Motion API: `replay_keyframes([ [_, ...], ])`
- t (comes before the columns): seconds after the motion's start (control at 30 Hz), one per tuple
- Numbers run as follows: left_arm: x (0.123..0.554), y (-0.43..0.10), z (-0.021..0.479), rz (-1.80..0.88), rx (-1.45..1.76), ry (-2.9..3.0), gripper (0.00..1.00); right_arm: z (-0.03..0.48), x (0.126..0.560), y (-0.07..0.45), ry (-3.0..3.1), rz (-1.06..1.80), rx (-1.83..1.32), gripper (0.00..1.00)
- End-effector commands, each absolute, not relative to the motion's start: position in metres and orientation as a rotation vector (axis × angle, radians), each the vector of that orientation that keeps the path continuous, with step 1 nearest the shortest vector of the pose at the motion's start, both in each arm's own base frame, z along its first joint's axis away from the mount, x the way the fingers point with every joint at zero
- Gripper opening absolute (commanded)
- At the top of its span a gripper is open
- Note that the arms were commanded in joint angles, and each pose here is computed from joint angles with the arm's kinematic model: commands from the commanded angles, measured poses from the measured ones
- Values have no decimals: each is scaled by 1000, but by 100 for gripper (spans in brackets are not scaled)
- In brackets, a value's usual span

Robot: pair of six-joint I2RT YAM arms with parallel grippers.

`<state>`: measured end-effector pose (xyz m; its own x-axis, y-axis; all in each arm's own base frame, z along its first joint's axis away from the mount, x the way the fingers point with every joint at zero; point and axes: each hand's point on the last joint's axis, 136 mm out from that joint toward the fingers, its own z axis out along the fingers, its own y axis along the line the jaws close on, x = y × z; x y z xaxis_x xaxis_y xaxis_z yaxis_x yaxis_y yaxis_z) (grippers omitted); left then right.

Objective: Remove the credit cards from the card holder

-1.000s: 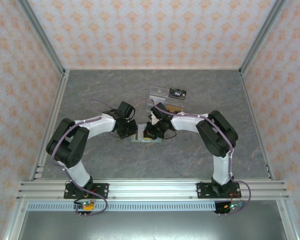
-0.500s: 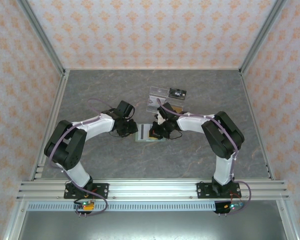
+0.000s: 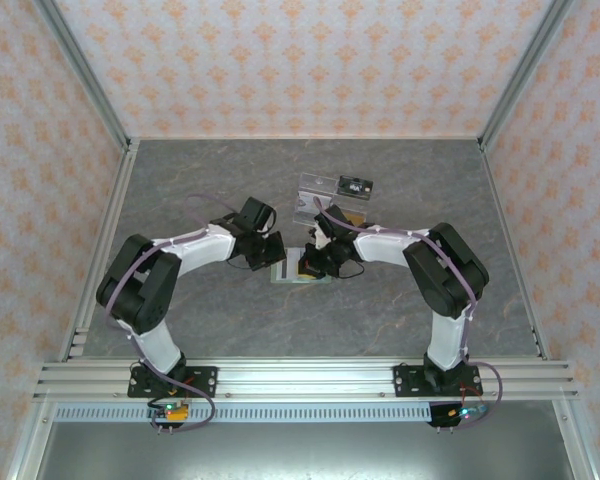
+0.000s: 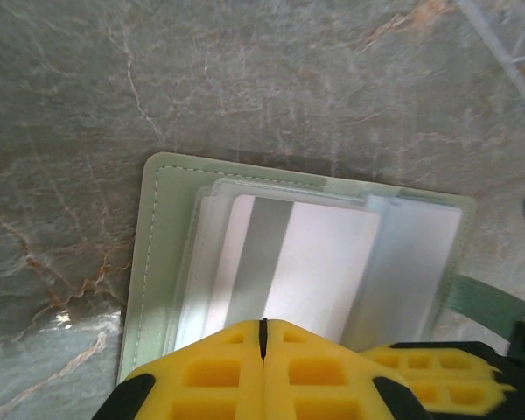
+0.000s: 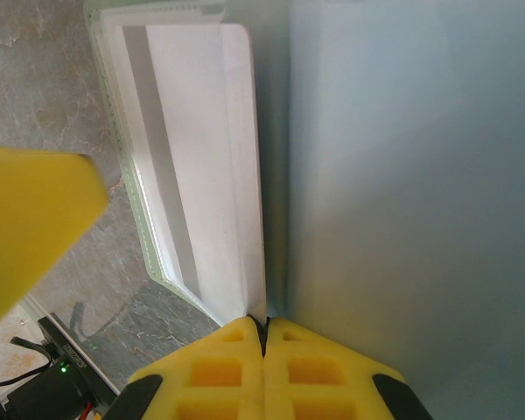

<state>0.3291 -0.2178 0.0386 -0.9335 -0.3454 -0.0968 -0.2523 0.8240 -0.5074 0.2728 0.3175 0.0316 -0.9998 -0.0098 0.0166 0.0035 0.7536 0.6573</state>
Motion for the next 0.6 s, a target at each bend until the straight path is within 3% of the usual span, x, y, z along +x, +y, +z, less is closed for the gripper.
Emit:
replay_keyframes([
  [0.0, 334, -217, 35, -706, -471, 2835, 1, 30, 275, 309, -2957, -1081, -7, 0],
  [0.57, 322, -199, 15, -558, -493, 2896, 0, 33, 272, 292, -2977, -1133, 1, 0],
])
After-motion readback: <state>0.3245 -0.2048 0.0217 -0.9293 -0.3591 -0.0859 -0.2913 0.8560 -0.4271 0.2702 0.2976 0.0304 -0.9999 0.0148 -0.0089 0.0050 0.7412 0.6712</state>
